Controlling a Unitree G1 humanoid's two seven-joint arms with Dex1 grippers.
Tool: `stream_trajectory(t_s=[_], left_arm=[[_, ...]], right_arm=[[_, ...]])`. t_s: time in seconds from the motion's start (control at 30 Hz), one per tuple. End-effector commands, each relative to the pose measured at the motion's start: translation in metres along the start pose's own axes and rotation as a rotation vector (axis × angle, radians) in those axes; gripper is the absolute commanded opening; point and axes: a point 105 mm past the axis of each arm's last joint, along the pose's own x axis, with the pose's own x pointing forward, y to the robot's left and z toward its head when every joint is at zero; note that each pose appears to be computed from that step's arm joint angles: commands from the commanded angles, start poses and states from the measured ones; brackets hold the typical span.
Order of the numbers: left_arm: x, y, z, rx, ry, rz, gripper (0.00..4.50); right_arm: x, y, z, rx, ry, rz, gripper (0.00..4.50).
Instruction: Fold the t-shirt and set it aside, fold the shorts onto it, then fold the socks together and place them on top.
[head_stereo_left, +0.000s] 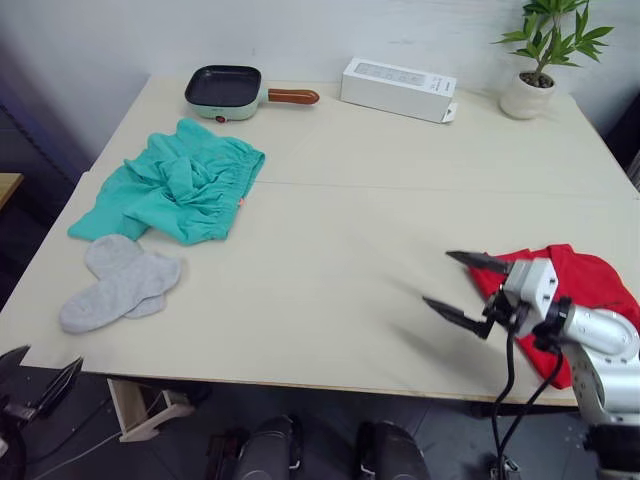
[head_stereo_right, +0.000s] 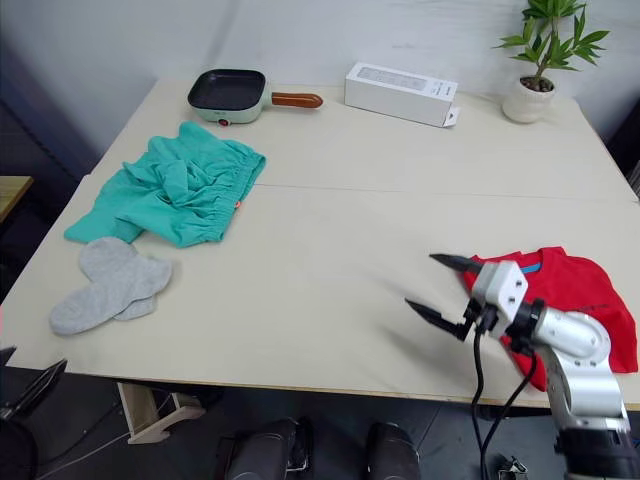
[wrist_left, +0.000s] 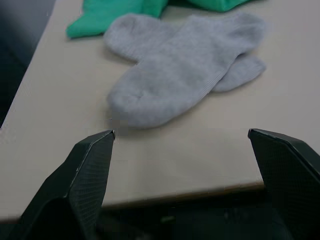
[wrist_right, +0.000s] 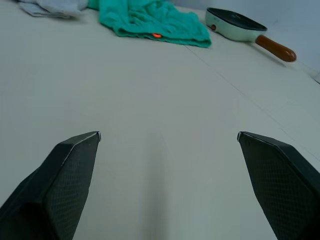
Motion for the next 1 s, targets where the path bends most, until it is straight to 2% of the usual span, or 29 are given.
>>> stream_trajectory(t_s=[0.03,0.13,0.3,0.37,0.47,0.53,0.67,0.73,0.77,0.87,1.0], left_arm=[[0.011,-0.004,0.025,0.031,-0.037,-0.029,4.50],[0.057,-0.023,0.065,0.131,-0.059,-0.156,4.50],[0.130,-0.045,0.110,0.318,-0.068,-0.318,4.50],[0.161,-0.055,0.123,0.333,-0.084,-0.364,4.50],[0.204,-0.076,0.131,0.387,-0.059,-0.432,4.50],[0.221,-0.081,0.128,0.419,-0.022,-0.449,4.50],[0.241,-0.096,0.117,0.460,0.086,-0.545,4.50],[0.244,-0.096,0.115,0.485,0.121,-0.555,4.50],[0.246,-0.094,0.114,0.500,0.133,-0.552,4.10],[0.250,-0.093,0.112,0.523,0.156,-0.547,3.30],[0.258,-0.105,0.114,0.527,0.120,-0.570,2.00]], right_arm=[[-0.007,0.003,0.014,-0.077,-0.050,-0.010,4.47],[-0.003,-0.002,0.023,-0.076,-0.089,-0.036,4.47],[0.010,-0.004,0.033,-0.087,-0.120,-0.035,4.47],[0.013,-0.003,0.033,-0.084,-0.121,-0.036,4.47],[0.018,-0.003,0.035,-0.080,-0.130,-0.062,4.47],[0.020,-0.001,0.037,-0.079,-0.135,-0.070,4.47],[0.014,0.005,0.037,-0.073,-0.114,-0.096,4.47],[0.010,0.005,0.036,-0.069,-0.103,-0.118,4.47],[0.009,0.005,0.036,-0.067,-0.099,-0.130,4.50],[0.006,0.006,0.036,-0.061,-0.094,-0.154,4.50],[0.008,0.009,0.032,-0.049,-0.088,-0.169,4.50]])
